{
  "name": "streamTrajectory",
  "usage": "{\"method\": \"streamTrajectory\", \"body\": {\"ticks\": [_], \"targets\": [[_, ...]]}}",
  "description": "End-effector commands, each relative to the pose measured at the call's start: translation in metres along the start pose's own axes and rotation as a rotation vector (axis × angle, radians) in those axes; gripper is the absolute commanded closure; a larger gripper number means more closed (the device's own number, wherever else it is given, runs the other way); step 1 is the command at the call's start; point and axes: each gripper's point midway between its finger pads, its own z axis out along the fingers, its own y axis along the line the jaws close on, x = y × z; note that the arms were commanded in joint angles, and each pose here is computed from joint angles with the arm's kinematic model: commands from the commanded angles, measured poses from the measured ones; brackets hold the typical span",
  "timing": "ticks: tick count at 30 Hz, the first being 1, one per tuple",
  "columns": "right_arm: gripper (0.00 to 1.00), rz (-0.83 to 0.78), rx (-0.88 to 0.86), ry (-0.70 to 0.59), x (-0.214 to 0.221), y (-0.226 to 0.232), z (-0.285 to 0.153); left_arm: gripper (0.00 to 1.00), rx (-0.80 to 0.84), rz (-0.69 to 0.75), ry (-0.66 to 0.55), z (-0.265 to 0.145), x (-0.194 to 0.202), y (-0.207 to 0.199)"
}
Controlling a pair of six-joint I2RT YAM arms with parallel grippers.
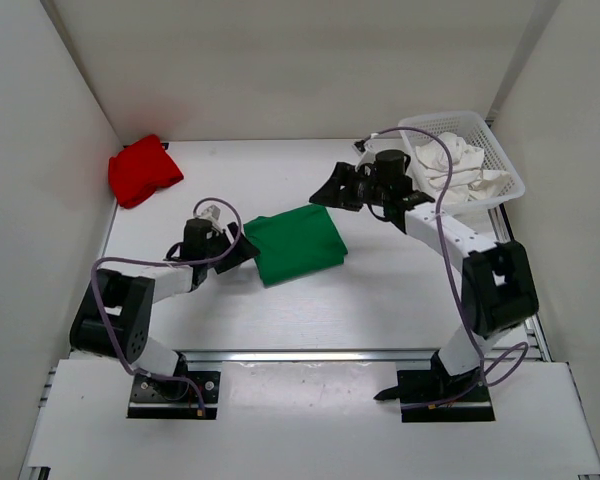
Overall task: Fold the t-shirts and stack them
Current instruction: Put the neatly folded tshirt into the corner of the board with the left arm
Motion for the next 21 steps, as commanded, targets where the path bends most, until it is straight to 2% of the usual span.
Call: {"method": "streamTrajectory", "body": {"ticks": [1,6,8,9,10,11,13,16,17,19,20,21], "targets": [[0.36,-0.042,-0.031,-0.086,-0.002,0.019,-0.017,0.19,-0.048,0.061,0.057,0.006,0.020,0.001],[0.34,-0.055,-0.039,-0.105,0.018,0.026,-0.046,0.20,-0.066,0.086,0.124,0.034,0.041,-0.008],[0.35,-0.063,-0.047,-0.122,0.020,0.030,-0.054,0.26,-0.038,0.082,0.131,0.047,0.042,-0.017],[0.35,-0.072,-0.052,-0.130,0.021,0.032,-0.059,0.35,-0.021,0.080,0.147,0.054,0.047,-0.021],[0.35,-0.062,-0.052,-0.115,0.029,0.029,-0.060,0.51,-0.001,0.061,0.163,0.060,0.051,-0.024],[0.35,-0.064,-0.044,-0.123,0.029,0.027,-0.062,0.58,0.029,0.043,0.153,0.068,0.045,-0.033],[0.35,-0.054,-0.052,-0.113,0.039,0.023,-0.067,0.84,0.048,0.017,0.138,0.079,0.032,-0.043],[0.37,-0.013,-0.058,-0.123,0.055,0.011,-0.078,0.98,0.133,0.015,0.070,0.097,-0.019,-0.083],[0.37,-0.003,-0.050,-0.114,0.065,0.006,-0.081,1.00,0.131,0.017,0.071,0.100,-0.027,-0.086],[0.37,0.027,-0.012,-0.116,0.079,-0.009,-0.090,1.00,0.189,0.061,0.004,0.106,-0.074,-0.121],[0.37,0.033,0.002,-0.117,0.082,-0.014,-0.092,1.00,0.164,0.057,0.011,0.108,-0.083,-0.118],[0.37,0.040,0.017,-0.120,0.089,-0.022,-0.095,1.00,0.172,0.070,-0.031,0.104,-0.115,-0.128]]}}
